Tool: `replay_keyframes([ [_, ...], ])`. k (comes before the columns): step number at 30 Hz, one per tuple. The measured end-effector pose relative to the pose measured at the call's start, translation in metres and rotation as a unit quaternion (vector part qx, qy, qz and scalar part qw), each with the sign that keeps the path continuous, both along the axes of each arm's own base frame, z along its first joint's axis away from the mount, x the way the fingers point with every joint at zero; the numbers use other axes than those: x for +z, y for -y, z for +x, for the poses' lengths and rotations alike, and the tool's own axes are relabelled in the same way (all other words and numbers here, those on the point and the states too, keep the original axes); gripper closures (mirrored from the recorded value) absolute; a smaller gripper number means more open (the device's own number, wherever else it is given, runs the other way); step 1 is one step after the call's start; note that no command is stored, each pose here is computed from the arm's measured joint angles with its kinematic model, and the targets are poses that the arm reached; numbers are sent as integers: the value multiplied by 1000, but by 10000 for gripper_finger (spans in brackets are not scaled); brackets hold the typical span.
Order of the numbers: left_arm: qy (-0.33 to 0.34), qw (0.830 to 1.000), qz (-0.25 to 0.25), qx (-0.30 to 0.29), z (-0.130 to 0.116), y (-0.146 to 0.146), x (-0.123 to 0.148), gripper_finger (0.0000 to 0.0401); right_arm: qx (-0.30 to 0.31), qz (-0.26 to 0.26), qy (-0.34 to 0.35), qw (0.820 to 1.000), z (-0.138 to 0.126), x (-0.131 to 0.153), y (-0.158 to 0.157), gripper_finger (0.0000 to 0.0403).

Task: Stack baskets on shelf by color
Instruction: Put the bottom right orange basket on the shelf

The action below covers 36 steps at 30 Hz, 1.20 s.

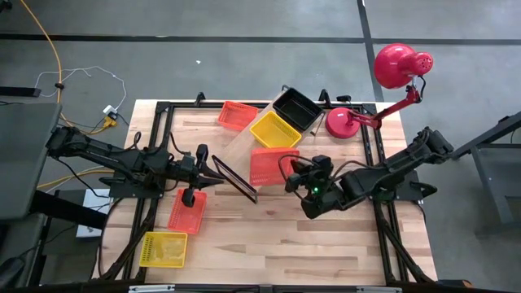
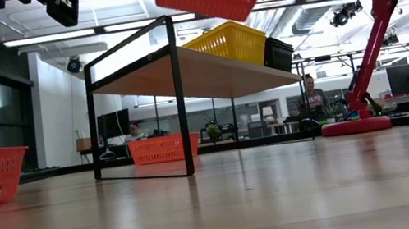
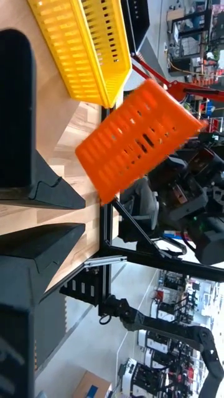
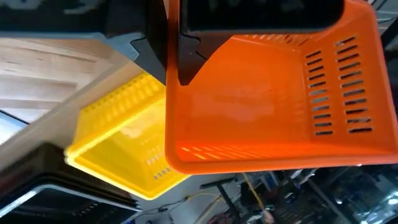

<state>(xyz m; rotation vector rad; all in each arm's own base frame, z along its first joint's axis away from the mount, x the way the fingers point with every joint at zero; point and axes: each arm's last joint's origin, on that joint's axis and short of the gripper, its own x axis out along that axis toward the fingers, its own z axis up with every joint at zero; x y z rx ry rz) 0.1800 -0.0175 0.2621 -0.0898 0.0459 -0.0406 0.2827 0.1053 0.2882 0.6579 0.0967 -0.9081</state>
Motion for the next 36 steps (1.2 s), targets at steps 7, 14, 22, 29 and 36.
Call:
replay_keyframes([
  [7, 3, 1000, 0, 0, 0, 0, 1, 366, 8, -14, -2, 1000, 18, -12, -5, 402],
  [14, 3, 1000, 0, 0, 0, 0, 1, 366, -10, -29, -2, 1000, 22, -16, -1, 402],
  [22, 10, 1000, -1, 17, 0, -1, 2, 366, 5, -7, -15, 1000, 25, -17, 4, 402],
  [29, 46, 995, 11, 88, 11, -4, 4, 362, 10, -20, -30, 999, 26, -17, 5, 402],
  [36, 26, 990, 38, 130, 32, -3, -6, 306, 6, -25, -29, 999, 26, -17, 6, 402],
])
